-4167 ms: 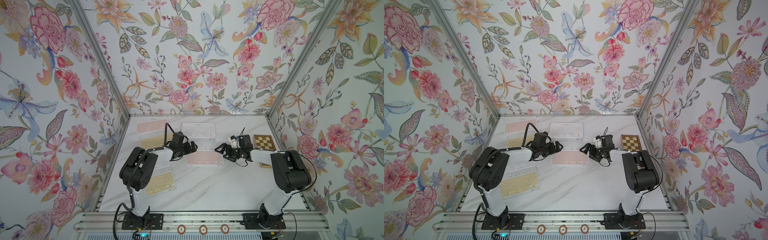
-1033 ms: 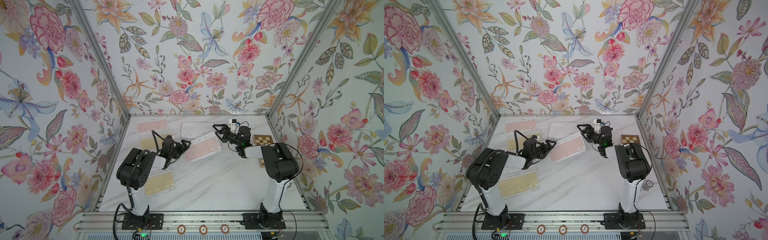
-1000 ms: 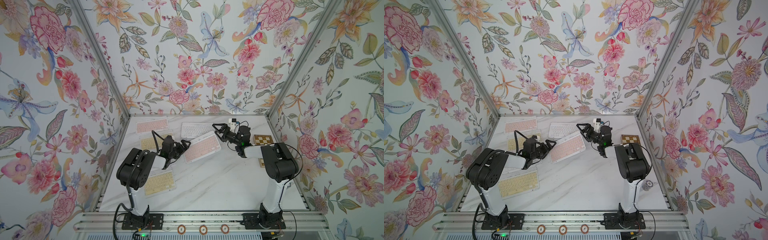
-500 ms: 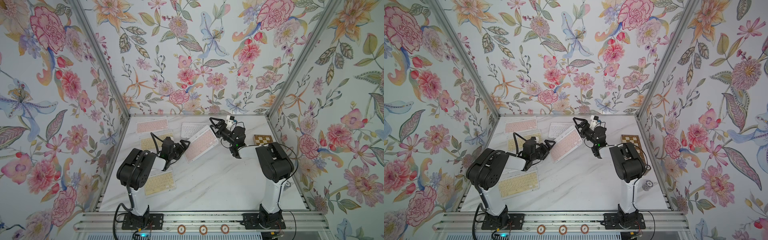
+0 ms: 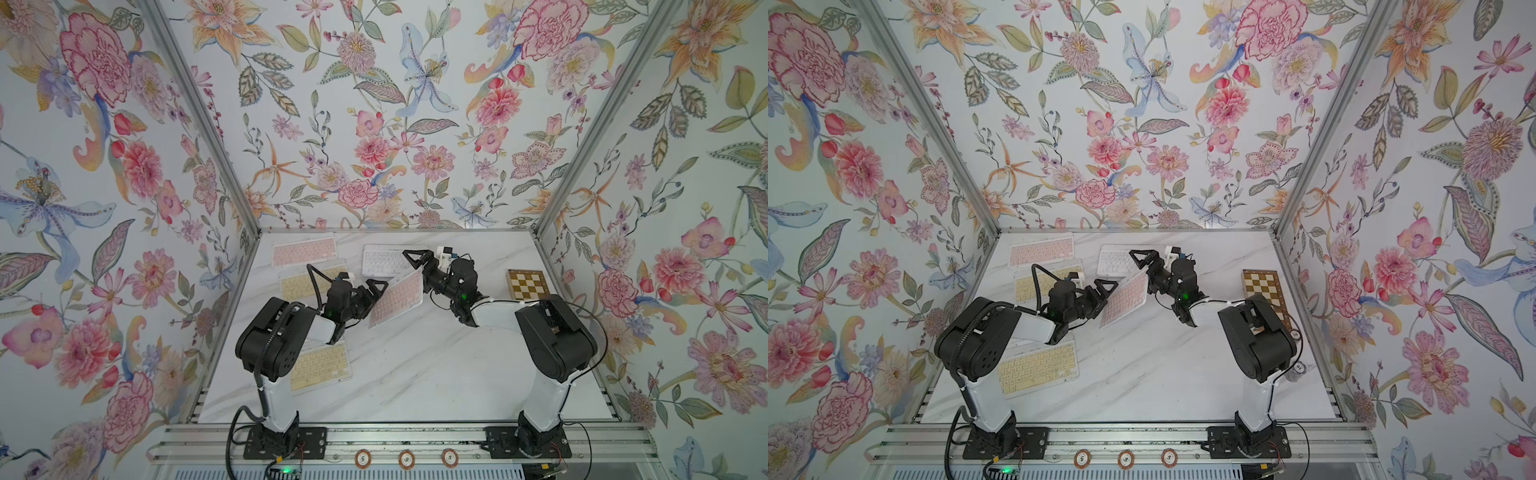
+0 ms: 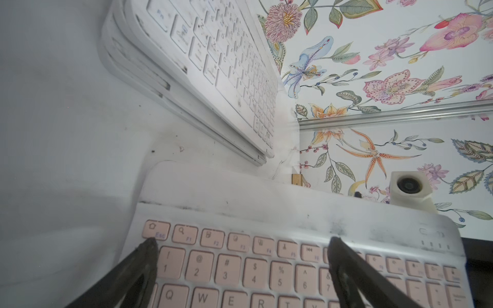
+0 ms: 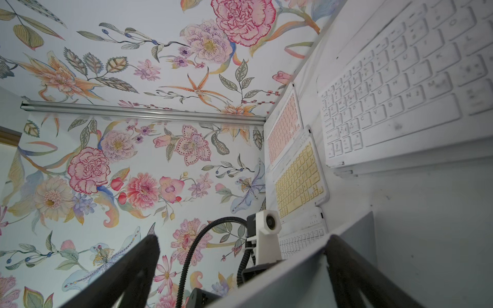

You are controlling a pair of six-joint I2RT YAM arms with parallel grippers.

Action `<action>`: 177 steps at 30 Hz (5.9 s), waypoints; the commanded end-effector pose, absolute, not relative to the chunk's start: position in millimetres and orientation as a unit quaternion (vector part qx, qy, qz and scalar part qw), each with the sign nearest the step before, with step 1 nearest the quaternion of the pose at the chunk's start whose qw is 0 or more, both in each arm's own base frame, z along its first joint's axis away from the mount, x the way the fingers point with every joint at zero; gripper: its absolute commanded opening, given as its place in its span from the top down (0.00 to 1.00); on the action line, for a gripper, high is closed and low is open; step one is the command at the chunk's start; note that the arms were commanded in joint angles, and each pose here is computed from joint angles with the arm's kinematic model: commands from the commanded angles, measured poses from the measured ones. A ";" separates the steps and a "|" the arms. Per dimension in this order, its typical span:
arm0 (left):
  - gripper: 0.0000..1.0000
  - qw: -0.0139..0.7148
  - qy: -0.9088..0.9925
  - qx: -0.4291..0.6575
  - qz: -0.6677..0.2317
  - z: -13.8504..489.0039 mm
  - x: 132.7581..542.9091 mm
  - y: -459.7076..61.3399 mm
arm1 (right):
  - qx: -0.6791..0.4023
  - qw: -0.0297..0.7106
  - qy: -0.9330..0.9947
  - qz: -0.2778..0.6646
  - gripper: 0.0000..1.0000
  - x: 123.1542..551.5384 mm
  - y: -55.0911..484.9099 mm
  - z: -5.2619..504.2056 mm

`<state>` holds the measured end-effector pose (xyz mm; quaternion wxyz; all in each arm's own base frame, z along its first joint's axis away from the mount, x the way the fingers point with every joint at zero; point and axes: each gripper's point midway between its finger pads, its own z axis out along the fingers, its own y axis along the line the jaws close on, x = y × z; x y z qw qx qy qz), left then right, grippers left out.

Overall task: Stack the numeric keypads
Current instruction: Pick up the numeric keypad from the center of the board, then place the numeric keypad at the numeric keypad.

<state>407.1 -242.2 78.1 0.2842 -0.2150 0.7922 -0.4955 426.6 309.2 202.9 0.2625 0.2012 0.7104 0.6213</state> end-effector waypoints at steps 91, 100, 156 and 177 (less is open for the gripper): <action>0.01 0.358 0.833 -0.115 -0.405 154.6 571.5 -193.5 | 0.008 0.250 0.776 0.580 0.97 573.9 231.1 230.6; 0.01 0.340 0.832 -0.133 -0.418 121.6 586.3 -195.9 | 0.025 0.219 0.767 0.602 0.97 595.4 236.7 187.1; 0.01 0.300 0.847 -0.161 -0.408 61.4 591.5 -199.7 | 0.096 0.195 0.776 0.592 0.91 616.8 226.9 89.7; 0.01 0.296 0.847 -0.163 -0.410 56.8 585.8 -201.9 | 0.119 0.202 0.777 0.584 0.87 617.8 221.0 72.0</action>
